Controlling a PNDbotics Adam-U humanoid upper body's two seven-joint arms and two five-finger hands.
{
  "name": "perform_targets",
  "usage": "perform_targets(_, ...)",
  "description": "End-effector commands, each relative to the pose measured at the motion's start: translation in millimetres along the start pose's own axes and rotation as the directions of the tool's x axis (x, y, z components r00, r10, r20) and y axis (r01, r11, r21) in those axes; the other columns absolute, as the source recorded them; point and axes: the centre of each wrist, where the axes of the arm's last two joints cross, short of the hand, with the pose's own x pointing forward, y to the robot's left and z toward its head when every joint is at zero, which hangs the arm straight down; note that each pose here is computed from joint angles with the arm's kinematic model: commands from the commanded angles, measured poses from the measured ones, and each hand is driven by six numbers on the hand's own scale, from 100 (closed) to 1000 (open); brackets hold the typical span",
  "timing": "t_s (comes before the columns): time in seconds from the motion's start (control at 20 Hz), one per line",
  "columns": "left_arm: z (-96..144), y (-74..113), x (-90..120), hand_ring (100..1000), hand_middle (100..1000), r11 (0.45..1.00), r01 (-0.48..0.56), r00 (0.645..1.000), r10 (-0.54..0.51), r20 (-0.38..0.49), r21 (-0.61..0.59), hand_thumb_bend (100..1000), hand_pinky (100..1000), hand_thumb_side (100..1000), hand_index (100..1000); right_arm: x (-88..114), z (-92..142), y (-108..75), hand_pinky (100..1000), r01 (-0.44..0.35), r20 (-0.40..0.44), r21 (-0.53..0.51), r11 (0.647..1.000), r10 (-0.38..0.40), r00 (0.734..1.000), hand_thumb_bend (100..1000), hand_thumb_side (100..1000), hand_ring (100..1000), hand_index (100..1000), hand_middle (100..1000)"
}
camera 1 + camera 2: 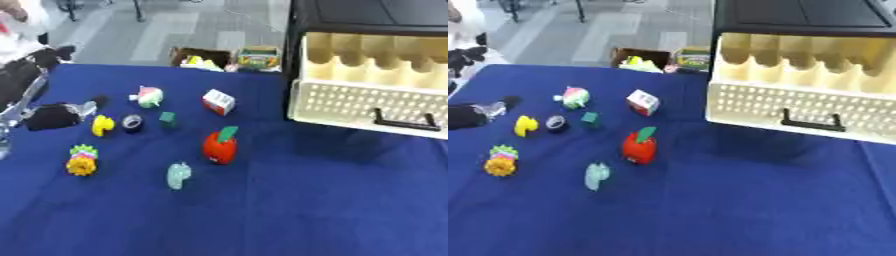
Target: Pick up objects from table and place into drawer.
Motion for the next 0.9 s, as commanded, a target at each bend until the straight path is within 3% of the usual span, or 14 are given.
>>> perform_targets(0.05,-5.6,9.0,-19.5,878,835,0.993,0.108,0.994,-0.108,0.013,-0.047,614,748,705,1000,2.5,1.8,-6.2,478,0.018,0.020,-0.064,0.998,-0.016,1.000,426,924,451,762,383)
perform_targets(0.3,-7.7,7.3,-38.6,905,854,0.969,0.204,0.979,-0.199,0.050,-0.138,652,767,636,1000,-0.6,2.9,0.6,479,0.046,0.017,-0.113,0.993,-0.045,0.999,425,922,451,763,387)
perform_targets(0.5,-11.2,11.3,-51.8,921,862,0.944,0.269,0.963,-0.259,0.076,-0.191,621,782,567,1000,-2.3,3.3,6.5,483,0.068,0.017,-0.147,0.987,-0.066,0.998,394,948,455,763,393)
perform_targets(0.55,-11.9,12.1,-54.7,921,863,0.937,0.282,0.959,-0.270,0.083,-0.204,607,785,543,1000,-2.8,3.5,7.5,489,0.078,0.019,-0.157,0.985,-0.076,0.997,406,916,458,765,394)
perform_targets(0.7,-14.3,14.5,-61.5,927,869,0.914,0.325,0.945,-0.306,0.111,-0.244,623,798,539,1000,-5.0,4.7,9.5,514,0.109,0.025,-0.191,0.975,-0.106,0.994,388,916,470,767,408)
perform_targets(0.9,-15.1,14.7,-63.5,932,867,0.877,0.377,0.925,-0.339,0.173,-0.297,715,809,583,1000,-8.2,6.5,12.1,519,0.143,0.028,-0.239,0.960,-0.141,0.990,363,900,471,764,409)
